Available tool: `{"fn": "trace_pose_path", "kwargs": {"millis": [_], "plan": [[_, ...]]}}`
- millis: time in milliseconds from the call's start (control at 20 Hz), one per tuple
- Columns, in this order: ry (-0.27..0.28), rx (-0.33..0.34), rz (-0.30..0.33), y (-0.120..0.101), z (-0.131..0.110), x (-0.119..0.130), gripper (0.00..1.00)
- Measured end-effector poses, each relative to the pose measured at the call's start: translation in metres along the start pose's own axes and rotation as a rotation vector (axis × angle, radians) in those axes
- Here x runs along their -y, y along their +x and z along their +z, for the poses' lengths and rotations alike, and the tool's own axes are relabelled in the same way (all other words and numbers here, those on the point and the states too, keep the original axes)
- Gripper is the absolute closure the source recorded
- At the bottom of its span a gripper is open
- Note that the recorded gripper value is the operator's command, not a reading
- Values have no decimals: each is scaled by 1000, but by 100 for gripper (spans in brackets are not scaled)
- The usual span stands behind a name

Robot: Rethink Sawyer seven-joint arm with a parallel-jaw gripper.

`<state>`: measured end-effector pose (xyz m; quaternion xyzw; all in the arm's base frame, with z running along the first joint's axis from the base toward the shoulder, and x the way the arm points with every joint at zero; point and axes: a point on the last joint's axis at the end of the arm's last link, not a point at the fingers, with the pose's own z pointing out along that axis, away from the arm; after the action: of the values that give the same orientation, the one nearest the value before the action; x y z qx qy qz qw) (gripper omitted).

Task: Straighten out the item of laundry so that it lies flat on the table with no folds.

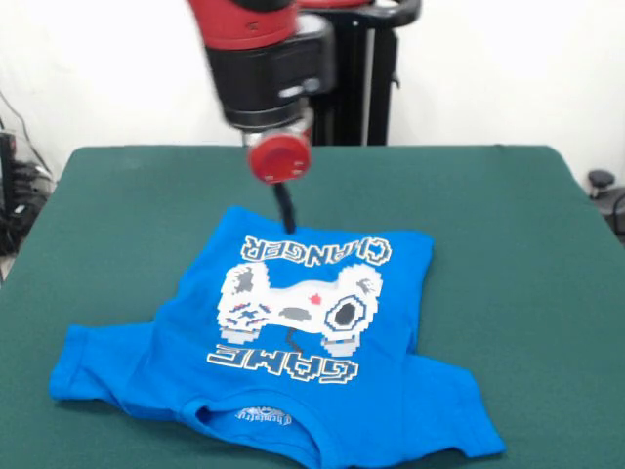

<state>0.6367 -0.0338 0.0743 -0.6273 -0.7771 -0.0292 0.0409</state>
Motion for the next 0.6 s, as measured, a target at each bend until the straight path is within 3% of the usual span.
{"fn": "trace_pose_path", "kwargs": {"millis": [100,300,600], "plan": [[-14,23,-52,25,-3,-18,0],[-42,65,-121,52,-6,-51,0],[-86,107,-175,72,-2,-114,0]]}}
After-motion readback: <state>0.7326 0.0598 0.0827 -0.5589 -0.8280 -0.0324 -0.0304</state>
